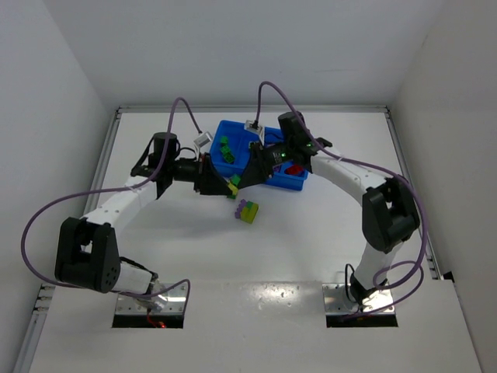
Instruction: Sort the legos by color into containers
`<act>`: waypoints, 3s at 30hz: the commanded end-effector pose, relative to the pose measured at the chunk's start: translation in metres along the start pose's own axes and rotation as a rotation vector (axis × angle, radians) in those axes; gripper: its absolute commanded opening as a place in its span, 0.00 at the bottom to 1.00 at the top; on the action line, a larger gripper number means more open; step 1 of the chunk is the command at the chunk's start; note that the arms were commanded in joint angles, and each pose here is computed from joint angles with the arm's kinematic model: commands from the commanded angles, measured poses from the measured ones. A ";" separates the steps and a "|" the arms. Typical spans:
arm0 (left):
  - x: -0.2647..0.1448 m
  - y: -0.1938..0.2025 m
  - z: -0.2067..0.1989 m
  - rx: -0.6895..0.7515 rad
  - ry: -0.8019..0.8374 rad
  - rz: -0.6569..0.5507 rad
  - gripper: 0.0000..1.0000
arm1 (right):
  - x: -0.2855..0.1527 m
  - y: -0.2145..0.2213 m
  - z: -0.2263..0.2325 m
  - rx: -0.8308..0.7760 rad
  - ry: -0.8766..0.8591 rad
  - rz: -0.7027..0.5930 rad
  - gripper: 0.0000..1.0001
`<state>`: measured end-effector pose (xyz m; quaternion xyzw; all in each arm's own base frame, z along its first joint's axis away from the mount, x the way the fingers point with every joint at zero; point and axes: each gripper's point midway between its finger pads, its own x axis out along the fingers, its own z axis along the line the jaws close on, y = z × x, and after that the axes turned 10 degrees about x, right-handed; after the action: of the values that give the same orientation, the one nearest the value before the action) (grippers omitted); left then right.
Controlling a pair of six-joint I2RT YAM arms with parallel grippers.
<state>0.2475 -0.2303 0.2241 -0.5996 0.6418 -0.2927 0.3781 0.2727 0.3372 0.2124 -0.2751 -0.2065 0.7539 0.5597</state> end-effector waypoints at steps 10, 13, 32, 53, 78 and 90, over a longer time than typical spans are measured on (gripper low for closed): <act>-0.003 0.005 -0.012 0.066 -0.033 -0.013 0.00 | -0.067 -0.051 -0.014 -0.115 0.139 -0.183 0.07; -0.012 -0.003 -0.004 0.075 -0.106 -0.039 0.00 | -0.068 -0.056 -0.031 -0.100 0.209 -0.206 0.07; -0.083 -0.052 0.033 0.143 -0.579 -0.194 0.00 | -0.006 -0.116 -0.220 -0.078 0.706 -0.225 0.07; -0.081 -0.052 0.051 0.098 -0.586 -0.197 0.00 | -0.009 -0.141 -0.193 -0.156 0.722 -0.266 0.86; 0.060 -0.067 0.235 0.073 -0.700 0.053 0.02 | -0.248 0.018 -0.030 -0.175 1.211 -0.363 0.86; 0.072 -0.056 0.278 0.085 -0.865 0.125 0.38 | -0.248 0.028 -0.035 -0.138 1.184 -0.349 0.86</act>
<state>0.4987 -0.2828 0.0883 -0.6149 0.4780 -0.0055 0.6272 0.3310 0.0884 0.2061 -0.6472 0.0659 0.3572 0.6703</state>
